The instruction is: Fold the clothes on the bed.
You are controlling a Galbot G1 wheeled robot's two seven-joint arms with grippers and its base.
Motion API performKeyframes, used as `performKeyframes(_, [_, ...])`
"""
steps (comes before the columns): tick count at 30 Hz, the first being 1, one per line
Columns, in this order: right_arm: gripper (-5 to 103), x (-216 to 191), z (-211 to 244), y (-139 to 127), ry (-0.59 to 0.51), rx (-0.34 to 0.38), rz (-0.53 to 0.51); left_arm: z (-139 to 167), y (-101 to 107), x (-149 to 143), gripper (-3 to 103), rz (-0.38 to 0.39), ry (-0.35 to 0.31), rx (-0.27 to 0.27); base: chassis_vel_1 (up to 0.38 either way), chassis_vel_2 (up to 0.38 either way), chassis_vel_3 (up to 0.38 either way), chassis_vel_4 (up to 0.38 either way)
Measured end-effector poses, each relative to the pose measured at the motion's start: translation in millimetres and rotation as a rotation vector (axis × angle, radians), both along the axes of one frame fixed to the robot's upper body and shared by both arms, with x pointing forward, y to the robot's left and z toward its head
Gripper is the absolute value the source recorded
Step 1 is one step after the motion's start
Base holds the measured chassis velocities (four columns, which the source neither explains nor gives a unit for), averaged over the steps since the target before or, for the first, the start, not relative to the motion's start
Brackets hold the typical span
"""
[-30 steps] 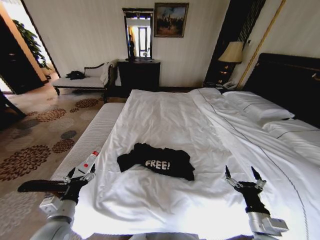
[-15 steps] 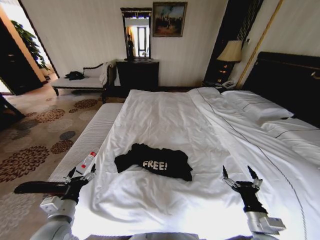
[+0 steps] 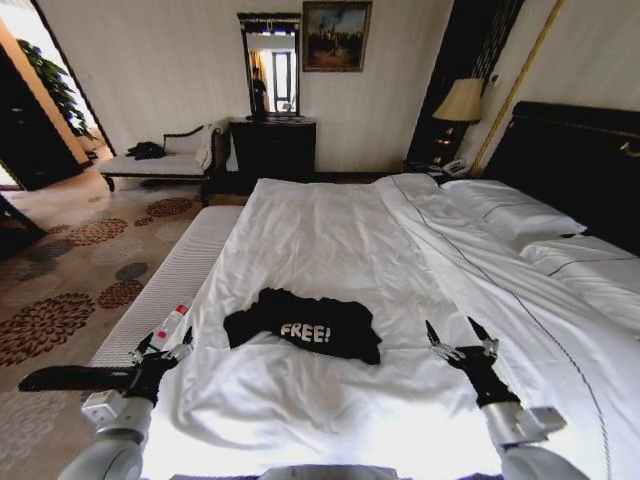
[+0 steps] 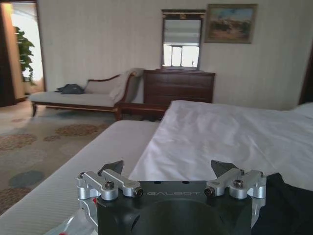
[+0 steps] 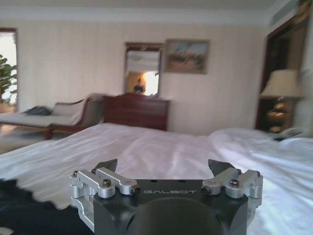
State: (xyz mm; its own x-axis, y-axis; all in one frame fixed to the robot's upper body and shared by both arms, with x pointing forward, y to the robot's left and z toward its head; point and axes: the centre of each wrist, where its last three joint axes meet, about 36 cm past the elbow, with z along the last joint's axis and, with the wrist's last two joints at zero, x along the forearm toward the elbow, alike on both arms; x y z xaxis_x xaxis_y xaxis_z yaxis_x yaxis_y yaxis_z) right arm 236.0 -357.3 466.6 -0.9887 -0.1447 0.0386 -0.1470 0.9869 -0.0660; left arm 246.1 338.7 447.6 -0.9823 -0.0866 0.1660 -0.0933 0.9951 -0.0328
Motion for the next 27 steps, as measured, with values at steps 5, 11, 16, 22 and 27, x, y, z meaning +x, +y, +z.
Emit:
performKeyframes(5, [100,33.1,7.7,-4.0,0.080,0.031,0.093,1.0,3.5,7.5,100,-0.021,0.006,0.023,0.000,0.000,0.000,0.000])
performKeyframes(11, [100,71.6,-0.2,-8.5,0.173,0.117,0.173,0.8,3.4,17.5,100,-0.043,0.014,0.037,0.000,0.000,0.000,0.000])
performKeyframes(16, [100,108.9,-17.5,-16.9,0.250,0.150,0.257,-7.5,-2.7,18.3,100,-0.066,0.043,0.041,0.000,0.000,0.000,0.000])
performKeyframes(22, [100,155.9,-47.1,-15.7,0.329,0.172,0.344,-19.3,-7.1,15.8,100,-0.077,0.078,0.041,0.000,0.000,0.000,0.000])
performKeyframes(27, [100,201.7,-62.4,-5.7,0.344,0.187,0.388,-25.8,-7.5,16.0,100,-0.077,0.095,0.039,0.000,0.000,0.000,0.000])
